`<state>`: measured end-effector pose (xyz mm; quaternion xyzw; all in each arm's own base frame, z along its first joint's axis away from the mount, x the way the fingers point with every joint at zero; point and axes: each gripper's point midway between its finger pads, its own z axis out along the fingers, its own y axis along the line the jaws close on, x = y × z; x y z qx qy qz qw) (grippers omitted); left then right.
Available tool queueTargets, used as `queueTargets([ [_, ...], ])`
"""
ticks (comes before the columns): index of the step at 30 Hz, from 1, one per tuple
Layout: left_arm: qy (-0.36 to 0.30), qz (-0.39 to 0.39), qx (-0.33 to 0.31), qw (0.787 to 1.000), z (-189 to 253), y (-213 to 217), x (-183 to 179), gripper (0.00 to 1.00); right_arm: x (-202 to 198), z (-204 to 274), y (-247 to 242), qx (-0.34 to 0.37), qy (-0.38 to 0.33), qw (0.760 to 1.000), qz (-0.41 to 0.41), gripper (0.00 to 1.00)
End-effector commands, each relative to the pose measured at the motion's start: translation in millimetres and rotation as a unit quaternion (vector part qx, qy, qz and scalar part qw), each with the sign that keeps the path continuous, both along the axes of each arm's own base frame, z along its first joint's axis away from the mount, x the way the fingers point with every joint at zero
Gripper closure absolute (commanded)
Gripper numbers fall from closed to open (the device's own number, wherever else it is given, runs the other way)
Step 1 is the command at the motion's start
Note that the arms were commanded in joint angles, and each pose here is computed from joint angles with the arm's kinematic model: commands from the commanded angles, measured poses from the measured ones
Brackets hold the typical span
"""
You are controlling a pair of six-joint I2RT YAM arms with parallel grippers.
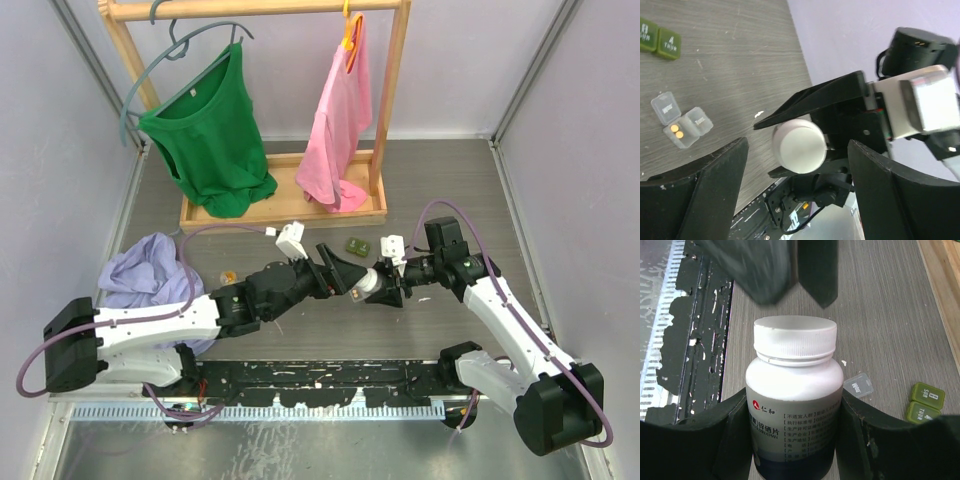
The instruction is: Sort the pills into containers
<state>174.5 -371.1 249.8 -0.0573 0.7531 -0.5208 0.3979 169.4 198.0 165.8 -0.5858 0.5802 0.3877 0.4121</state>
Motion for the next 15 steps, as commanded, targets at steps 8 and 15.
queueTargets([
  [8,0.011,0.004,-0.016,1.0,11.5,-21.5,4.3,0.27,6.6,20.4,3.9,0.016,-0.038,0.999,0.004,0.84],
  [15,0.012,-0.005,-0.015,1.0,10.4,-24.3,1.7,0.38,7.0,20.0,4.0,0.016,-0.036,0.999,0.002,0.84],
])
